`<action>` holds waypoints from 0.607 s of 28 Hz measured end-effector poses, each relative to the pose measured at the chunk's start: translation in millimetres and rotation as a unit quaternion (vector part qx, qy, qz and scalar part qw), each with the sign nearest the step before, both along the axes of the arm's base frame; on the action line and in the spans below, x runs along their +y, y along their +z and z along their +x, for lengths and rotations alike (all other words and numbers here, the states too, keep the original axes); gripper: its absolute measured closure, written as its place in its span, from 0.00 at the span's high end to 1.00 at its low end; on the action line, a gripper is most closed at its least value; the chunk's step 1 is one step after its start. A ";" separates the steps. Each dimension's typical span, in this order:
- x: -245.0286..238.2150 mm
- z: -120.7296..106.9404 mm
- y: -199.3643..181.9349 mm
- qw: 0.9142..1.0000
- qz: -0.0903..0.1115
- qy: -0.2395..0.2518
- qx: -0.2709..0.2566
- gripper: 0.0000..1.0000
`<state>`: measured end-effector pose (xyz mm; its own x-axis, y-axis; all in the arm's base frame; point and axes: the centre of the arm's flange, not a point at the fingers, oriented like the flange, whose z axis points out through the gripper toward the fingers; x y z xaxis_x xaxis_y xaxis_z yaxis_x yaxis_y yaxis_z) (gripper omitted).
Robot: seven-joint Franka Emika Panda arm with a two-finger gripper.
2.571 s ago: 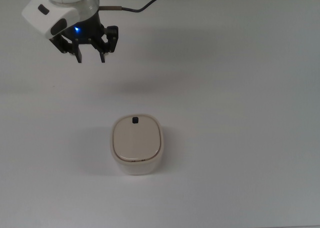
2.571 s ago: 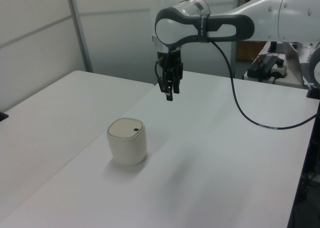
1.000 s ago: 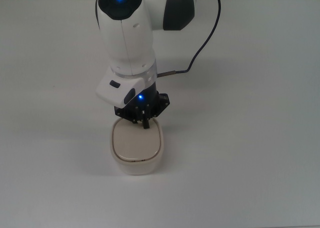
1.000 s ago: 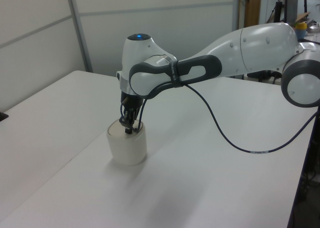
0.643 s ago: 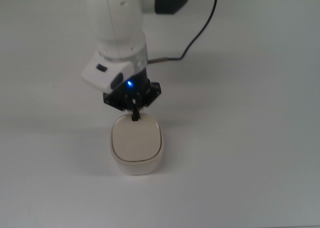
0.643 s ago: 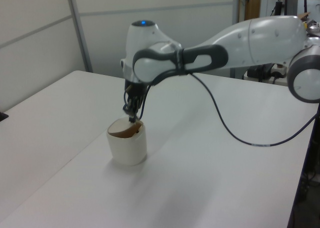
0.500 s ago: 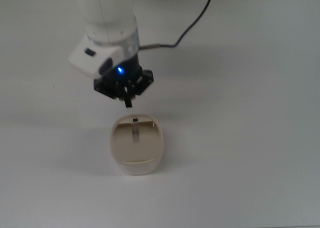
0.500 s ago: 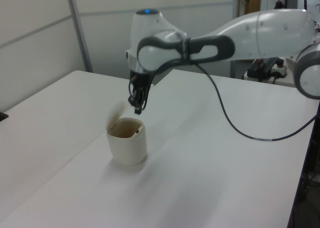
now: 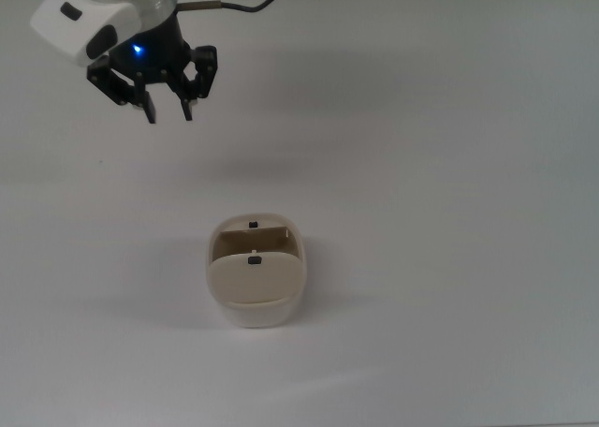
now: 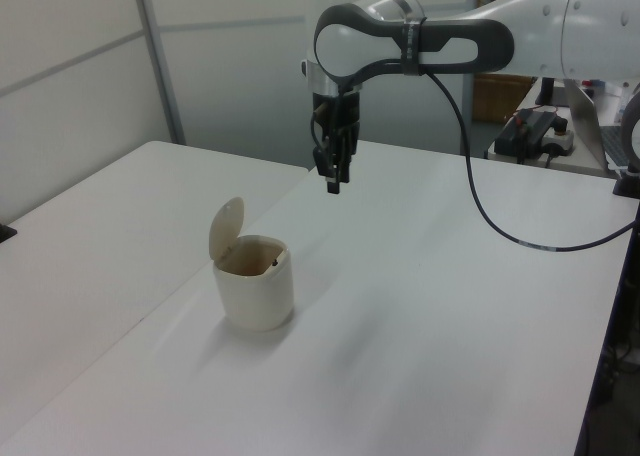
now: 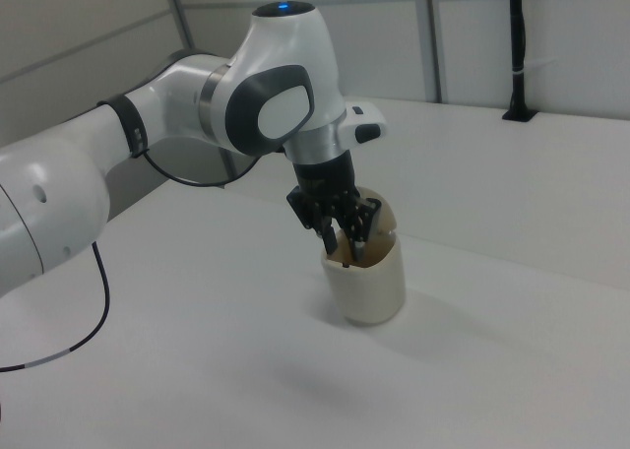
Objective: Open the trash can
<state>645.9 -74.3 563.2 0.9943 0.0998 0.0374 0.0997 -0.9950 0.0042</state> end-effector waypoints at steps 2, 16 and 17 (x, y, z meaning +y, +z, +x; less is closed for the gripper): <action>-1.9 -1.8 -1.8 1.000 -0.011 0.001 0.009 0.54; 1.1 -7.2 -8.1 0.999 -0.015 0.004 0.037 1.00; 1.1 -7.2 -8.1 0.999 -0.015 0.004 0.037 1.00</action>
<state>638.7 -73.2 555.1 0.9933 0.1080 -0.0401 0.1091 -0.9937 0.0262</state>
